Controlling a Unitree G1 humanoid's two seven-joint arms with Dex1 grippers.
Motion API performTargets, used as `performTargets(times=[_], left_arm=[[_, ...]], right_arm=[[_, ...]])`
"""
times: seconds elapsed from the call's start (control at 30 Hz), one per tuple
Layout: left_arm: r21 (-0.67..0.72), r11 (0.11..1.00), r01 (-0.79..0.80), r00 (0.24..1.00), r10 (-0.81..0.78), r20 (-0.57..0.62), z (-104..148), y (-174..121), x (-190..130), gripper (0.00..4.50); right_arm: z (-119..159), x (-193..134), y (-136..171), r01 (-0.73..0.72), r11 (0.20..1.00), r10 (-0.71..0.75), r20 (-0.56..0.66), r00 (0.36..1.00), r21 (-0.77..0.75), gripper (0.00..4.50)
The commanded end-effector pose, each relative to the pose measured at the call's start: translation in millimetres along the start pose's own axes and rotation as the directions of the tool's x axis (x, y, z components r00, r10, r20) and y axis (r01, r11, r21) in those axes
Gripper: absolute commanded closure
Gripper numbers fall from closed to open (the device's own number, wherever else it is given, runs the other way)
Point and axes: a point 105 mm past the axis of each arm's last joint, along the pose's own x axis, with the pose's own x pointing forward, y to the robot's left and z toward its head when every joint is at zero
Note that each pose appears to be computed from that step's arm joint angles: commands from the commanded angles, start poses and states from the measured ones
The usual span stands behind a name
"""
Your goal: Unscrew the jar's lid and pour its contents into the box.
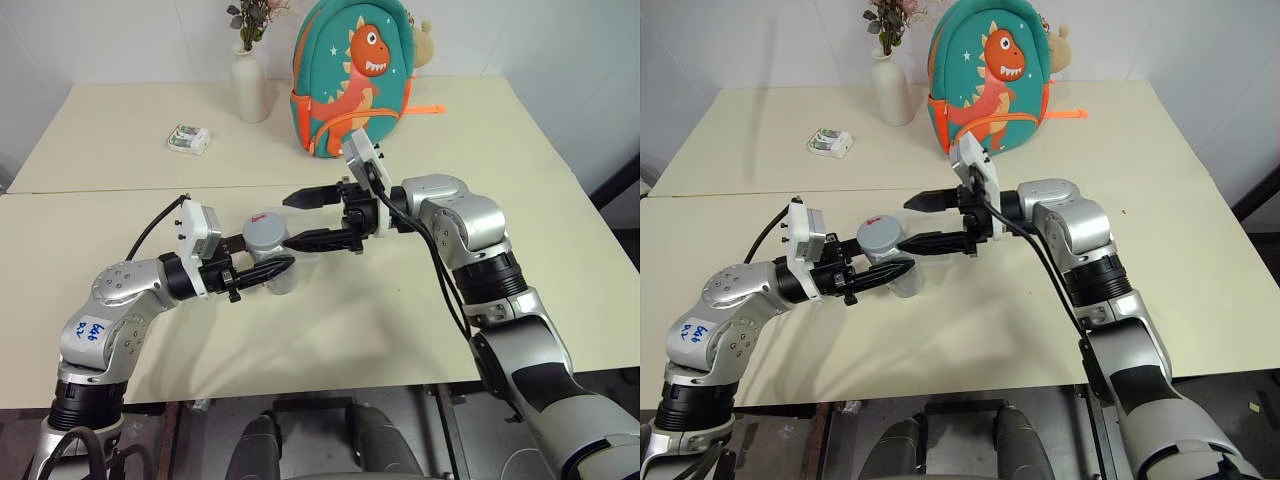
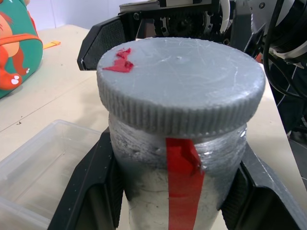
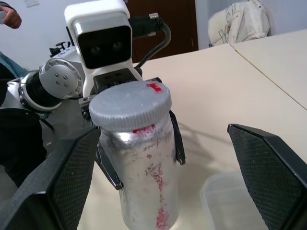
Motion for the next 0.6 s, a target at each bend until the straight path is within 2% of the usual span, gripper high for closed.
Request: performTargets(times=[0.03,0.37,0.6], left_arm=[[0.045,0.999,0.021,0.999,-0.022,0.033,11,-4,-1,2.36],[0.050,0.999,0.017,0.999,-0.018,0.030,11,-1,-3,2.36],[0.054,0.998,0.022,0.999,-0.024,0.026,12,0,-6,2.36]], right_arm=[[10,-4,-3,0.017,0.999,-0.017,0.005,1.000,-0.042,0.04],[6,-11,-2,0.004,0.999,-0.004,-0.014,1.000,-0.034,0.04],[21,-5,19,-0.101,0.993,0.103,0.025,0.994,-0.063,0.04]])
